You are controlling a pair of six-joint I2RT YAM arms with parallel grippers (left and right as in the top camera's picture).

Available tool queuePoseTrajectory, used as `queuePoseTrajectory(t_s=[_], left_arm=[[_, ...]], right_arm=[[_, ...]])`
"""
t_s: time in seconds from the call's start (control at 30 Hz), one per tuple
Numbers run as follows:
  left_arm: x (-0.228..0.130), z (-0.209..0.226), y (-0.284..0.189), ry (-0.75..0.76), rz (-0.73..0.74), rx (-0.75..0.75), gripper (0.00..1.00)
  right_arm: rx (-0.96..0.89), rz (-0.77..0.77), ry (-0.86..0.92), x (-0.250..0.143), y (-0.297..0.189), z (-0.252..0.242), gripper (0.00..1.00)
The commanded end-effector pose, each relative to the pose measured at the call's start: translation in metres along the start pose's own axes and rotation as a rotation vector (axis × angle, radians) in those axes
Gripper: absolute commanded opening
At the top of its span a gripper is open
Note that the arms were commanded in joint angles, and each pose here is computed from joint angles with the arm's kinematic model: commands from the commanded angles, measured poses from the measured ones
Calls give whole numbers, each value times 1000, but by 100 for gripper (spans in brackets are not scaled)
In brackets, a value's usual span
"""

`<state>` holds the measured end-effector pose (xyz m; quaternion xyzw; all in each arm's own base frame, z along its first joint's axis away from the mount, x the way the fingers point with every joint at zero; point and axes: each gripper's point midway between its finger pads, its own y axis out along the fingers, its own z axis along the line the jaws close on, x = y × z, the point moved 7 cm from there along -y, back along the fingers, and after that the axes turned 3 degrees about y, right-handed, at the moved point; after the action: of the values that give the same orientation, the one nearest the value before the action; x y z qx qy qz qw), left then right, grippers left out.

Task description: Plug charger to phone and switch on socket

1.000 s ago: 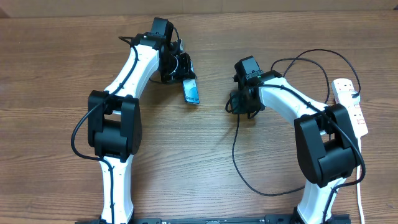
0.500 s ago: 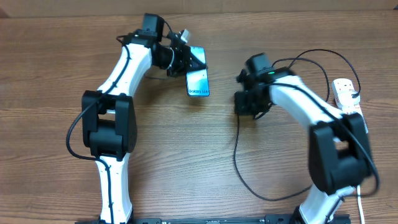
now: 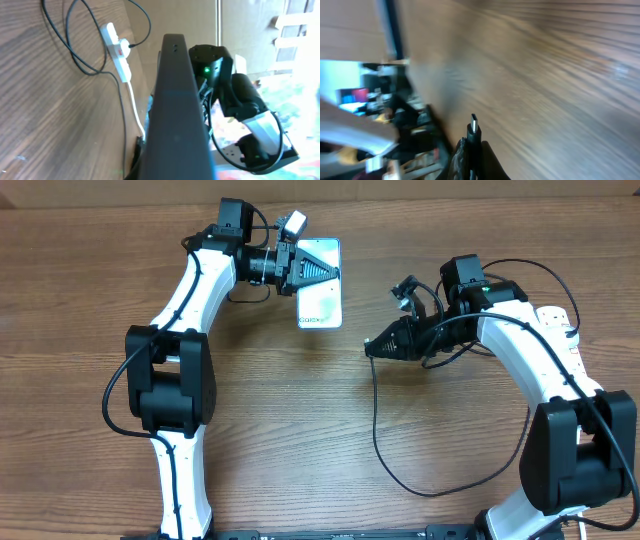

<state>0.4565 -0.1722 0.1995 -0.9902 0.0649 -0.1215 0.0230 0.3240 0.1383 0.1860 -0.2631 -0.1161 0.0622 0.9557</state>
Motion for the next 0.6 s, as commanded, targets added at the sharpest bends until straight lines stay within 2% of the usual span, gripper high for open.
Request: queuePoseTrajectory(t_s=[0.0, 0.23, 0.43, 0.57], left_arm=[[0, -13, 2, -69, 22, -75, 4], [0, -15, 4, -245, 28, -63, 4], [2, -13, 14, -318, 15, 22, 4], [9, -13, 27, -309, 8, 60, 4]], right_arm=[[160, -10, -52, 0, -1, 19, 4], [263, -20, -92, 0, -2, 29, 4], [353, -29, -93, 0, -5, 38, 4], [371, -32, -96, 1, -5, 40, 4]])
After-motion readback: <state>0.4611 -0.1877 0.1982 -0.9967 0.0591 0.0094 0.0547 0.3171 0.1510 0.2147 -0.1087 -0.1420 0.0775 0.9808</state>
